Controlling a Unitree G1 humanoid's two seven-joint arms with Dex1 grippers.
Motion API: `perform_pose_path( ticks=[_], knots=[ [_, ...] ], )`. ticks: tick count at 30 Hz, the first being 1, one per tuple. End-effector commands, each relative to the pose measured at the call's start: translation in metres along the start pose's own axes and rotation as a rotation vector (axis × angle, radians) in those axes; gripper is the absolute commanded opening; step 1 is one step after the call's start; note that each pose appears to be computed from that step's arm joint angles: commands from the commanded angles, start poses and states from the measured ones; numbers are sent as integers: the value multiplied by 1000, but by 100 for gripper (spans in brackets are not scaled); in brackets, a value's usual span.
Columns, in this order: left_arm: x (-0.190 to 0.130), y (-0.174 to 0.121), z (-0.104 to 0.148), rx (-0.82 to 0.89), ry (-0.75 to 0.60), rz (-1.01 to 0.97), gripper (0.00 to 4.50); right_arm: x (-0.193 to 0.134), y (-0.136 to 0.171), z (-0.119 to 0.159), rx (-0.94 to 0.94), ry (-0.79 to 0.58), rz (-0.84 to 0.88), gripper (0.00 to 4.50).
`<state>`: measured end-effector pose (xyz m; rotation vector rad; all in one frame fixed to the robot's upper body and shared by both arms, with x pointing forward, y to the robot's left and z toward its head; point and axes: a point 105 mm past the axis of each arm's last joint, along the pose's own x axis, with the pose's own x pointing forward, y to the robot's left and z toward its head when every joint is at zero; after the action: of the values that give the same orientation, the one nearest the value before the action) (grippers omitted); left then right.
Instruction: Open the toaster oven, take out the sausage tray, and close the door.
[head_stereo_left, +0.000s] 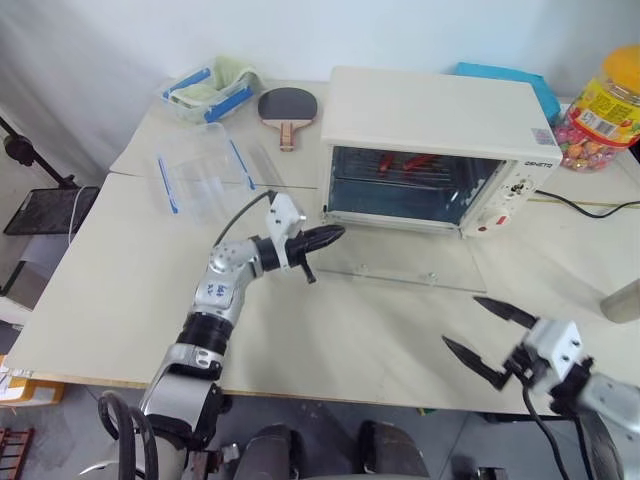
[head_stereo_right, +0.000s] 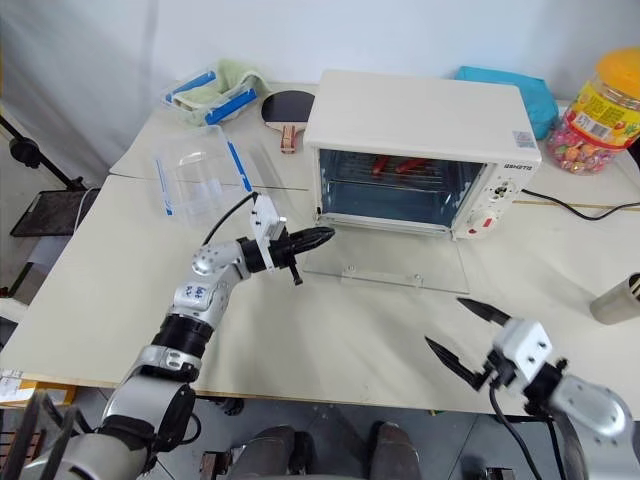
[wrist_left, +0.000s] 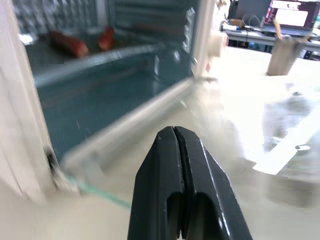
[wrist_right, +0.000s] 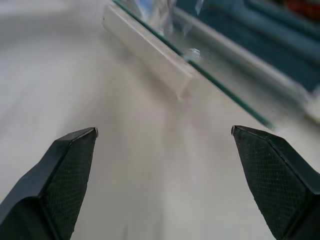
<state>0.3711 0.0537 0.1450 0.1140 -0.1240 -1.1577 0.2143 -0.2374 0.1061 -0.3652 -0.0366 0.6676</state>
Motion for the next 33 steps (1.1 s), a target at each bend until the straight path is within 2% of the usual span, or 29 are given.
perform_pose_path(
  ticks=[1,4,7,9,12,16,17,20,24,27,33],
  knots=[
    [0,-11,2,66,18,-58,1,-19,-12,13,-60,1,-91,450],
    [-5,-20,-10,79,57,-79,1,-31,-28,21,-113,20,-184,450],
    [-7,-26,-15,87,65,-83,1,-31,-66,39,-244,85,-417,450],
    [-8,-27,-16,82,62,-67,1,-11,-69,54,-288,82,-387,450],
    [-15,-28,-15,76,49,-42,1,32,-46,76,-325,-10,-224,450],
    [-26,-31,-5,70,-3,-17,112,79,-32,92,-418,-67,-143,450],
    [-31,-32,0,74,-24,-12,147,91,-29,94,-503,-64,-120,450],
    [-45,-32,12,92,-69,34,242,121,-41,105,-521,-107,-203,450],
    [-64,-28,24,73,-117,122,357,161,-50,105,-722,-76,-253,450],
    [-73,-27,28,73,-120,179,447,185,-61,104,-788,-53,-318,450],
    [-77,-34,27,67,-110,209,447,220,-77,94,-901,51,-370,450]
  ],
)
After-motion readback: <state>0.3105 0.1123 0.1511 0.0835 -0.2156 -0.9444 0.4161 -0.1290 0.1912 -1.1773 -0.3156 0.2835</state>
